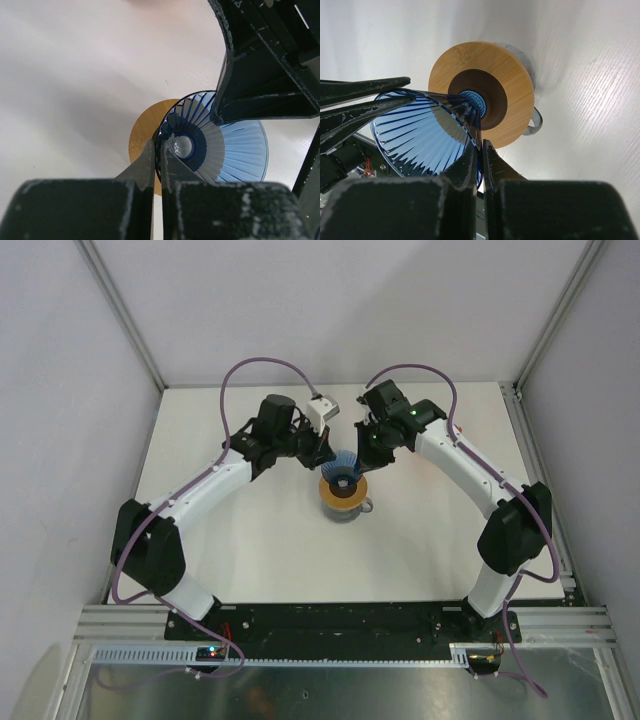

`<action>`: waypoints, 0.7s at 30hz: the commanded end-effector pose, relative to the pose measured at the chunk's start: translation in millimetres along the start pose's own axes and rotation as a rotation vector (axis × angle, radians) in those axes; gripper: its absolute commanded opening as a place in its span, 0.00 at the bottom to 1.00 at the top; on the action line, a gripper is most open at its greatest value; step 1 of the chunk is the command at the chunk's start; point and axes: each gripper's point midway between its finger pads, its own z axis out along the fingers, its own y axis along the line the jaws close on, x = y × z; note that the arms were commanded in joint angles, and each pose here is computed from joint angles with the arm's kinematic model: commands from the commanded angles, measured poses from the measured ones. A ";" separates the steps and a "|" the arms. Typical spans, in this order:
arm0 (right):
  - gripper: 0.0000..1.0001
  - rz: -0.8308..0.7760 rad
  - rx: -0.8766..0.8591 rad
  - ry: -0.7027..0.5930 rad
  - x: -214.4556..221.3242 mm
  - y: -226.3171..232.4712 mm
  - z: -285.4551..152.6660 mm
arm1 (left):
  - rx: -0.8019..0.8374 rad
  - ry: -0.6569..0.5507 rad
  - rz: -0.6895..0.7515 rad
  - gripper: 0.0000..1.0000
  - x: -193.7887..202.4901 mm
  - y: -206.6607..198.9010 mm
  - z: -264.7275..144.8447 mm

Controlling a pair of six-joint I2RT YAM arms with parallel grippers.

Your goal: Place the coffee filter in the dripper

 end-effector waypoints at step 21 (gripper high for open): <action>0.00 -0.032 0.004 0.065 -5.2 3.5 7.3 | 0.087 0.322 -0.164 0.00 70.8 -21.5 -1.4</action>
